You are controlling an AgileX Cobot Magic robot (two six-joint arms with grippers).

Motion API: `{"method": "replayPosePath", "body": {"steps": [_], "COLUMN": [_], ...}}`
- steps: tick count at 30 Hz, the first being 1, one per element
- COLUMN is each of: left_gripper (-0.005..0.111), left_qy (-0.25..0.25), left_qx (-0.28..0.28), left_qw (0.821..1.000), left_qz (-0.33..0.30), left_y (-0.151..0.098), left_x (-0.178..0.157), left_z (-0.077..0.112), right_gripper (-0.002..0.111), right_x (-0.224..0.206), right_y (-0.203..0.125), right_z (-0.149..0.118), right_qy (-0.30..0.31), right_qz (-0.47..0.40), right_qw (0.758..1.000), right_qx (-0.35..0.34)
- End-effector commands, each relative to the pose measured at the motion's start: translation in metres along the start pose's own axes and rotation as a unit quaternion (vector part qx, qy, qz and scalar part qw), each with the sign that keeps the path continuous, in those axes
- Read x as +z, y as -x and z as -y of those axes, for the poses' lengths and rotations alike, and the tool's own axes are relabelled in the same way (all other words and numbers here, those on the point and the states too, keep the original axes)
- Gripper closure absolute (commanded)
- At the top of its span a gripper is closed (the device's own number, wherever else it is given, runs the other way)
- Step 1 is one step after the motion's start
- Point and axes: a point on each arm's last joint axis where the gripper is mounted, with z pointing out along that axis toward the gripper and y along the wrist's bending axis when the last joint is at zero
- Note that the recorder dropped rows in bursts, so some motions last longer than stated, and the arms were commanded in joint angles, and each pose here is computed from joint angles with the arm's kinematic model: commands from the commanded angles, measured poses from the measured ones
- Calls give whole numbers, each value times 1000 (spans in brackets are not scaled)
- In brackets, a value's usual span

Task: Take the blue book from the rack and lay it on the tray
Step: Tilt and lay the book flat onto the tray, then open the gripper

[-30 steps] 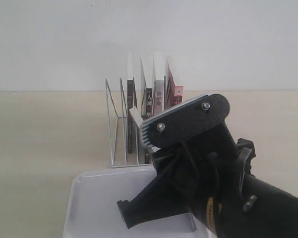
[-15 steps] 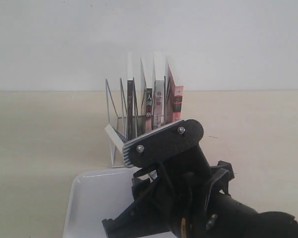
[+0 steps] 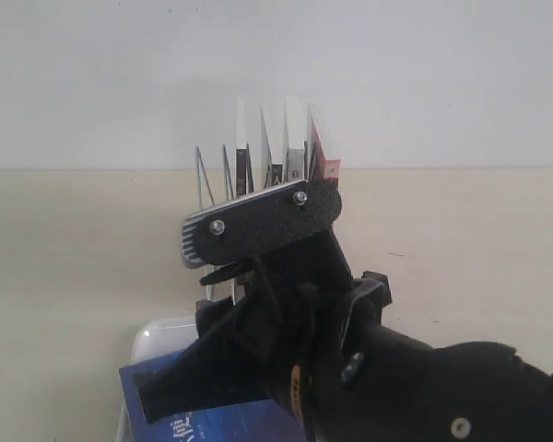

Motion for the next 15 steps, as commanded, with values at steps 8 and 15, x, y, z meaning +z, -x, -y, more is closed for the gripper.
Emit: {"method": "replayPosePath", "body": {"steps": [8, 15], "left_gripper": [101, 101], "left_qy": [2, 2], "left_qx": [-4, -4], "left_qw": [1000, 1000], "left_qz": [2, 2], "left_y": [-1, -1], "left_x": [0, 0], "left_z": [0, 0], "right_gripper": [68, 68], "right_x": [0, -1], "right_y": [4, 5], "right_z": [2, 3], "right_qy": [-15, -17], "right_qz": [15, 17], "right_qw": [1000, 1000], "right_qx": [-2, -2]}}
